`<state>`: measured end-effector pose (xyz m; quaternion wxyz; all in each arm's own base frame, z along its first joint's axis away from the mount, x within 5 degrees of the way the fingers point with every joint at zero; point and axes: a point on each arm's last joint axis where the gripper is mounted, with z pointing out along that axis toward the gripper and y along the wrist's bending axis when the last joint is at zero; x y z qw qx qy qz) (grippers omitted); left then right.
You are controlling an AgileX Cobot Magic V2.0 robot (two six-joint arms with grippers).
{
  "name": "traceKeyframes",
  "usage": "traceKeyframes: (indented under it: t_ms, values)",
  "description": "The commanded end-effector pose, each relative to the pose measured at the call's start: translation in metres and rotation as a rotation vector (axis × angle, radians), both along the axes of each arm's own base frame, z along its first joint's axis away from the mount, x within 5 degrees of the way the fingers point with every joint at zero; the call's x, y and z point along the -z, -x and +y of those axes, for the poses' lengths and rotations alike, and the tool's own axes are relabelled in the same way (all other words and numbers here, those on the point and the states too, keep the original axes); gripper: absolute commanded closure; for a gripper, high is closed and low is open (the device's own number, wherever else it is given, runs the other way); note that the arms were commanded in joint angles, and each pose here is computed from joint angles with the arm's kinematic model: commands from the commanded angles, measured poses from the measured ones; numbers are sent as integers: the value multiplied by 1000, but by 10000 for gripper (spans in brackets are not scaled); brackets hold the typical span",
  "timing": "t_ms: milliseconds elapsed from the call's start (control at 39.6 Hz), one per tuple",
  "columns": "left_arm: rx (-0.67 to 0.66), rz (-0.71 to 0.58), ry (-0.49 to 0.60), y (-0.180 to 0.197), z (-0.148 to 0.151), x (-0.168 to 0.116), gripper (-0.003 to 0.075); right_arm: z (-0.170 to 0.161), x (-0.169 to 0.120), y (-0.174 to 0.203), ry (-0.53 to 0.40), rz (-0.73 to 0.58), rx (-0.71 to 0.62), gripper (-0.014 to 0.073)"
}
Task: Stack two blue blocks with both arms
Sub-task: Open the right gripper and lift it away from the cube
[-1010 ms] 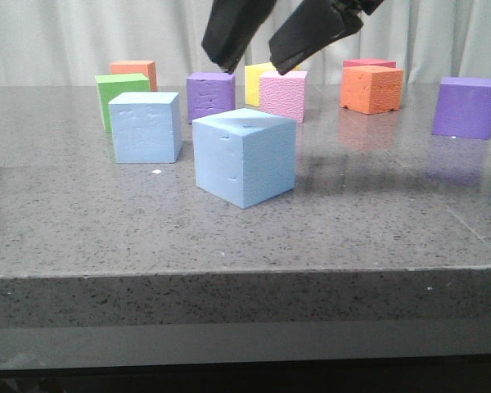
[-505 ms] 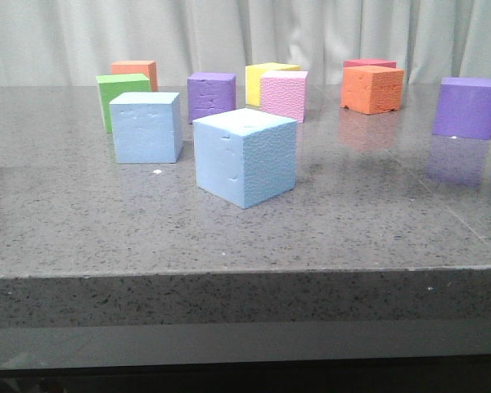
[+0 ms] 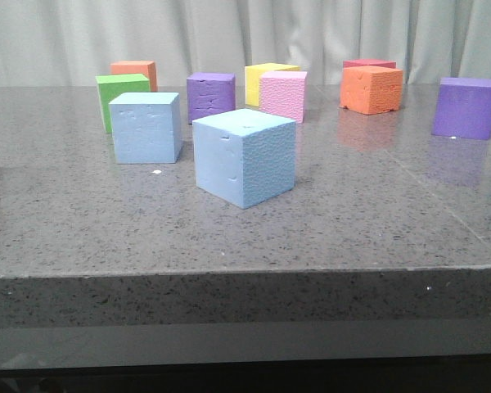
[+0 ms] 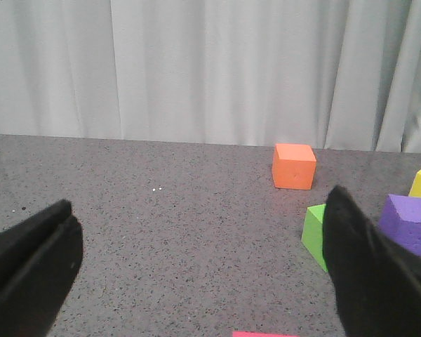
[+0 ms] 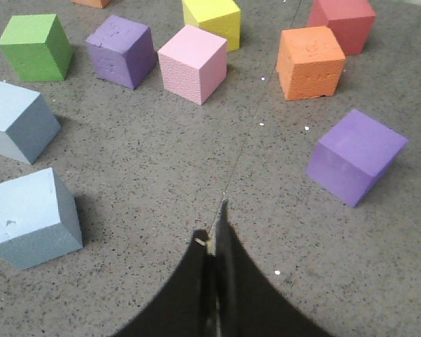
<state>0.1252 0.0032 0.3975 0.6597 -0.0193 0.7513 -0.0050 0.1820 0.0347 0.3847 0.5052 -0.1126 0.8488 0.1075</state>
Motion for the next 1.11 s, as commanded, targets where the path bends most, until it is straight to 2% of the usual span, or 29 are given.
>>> traceKeyframes:
  t_ms: [0, 303, 455, 783, 884, 1086]
  values:
    - [-3, -104, 4, 0, 0, -16, 48, -7, -1, 18, -10, -176, 61, 663]
    - [-4, -106, 4, 0, 0, -16, 48, -18, 57, 87, -36, -380, 144, 663]
    - [-3, -106, 11, 0, 0, -16, 48, -21, 77, 108, -45, -450, 161, 663]
    - [-2, -109, 13, -1, 0, -18, 48, -23, 81, 111, -49, -479, 172, 663]
    - [6, -102, 48, -6, -1, -20, 48, -23, 81, 111, -49, -479, 172, 663]
    - [117, -24, 67, -30, -17, -18, 48, -22, 82, 111, -49, -473, 170, 663]
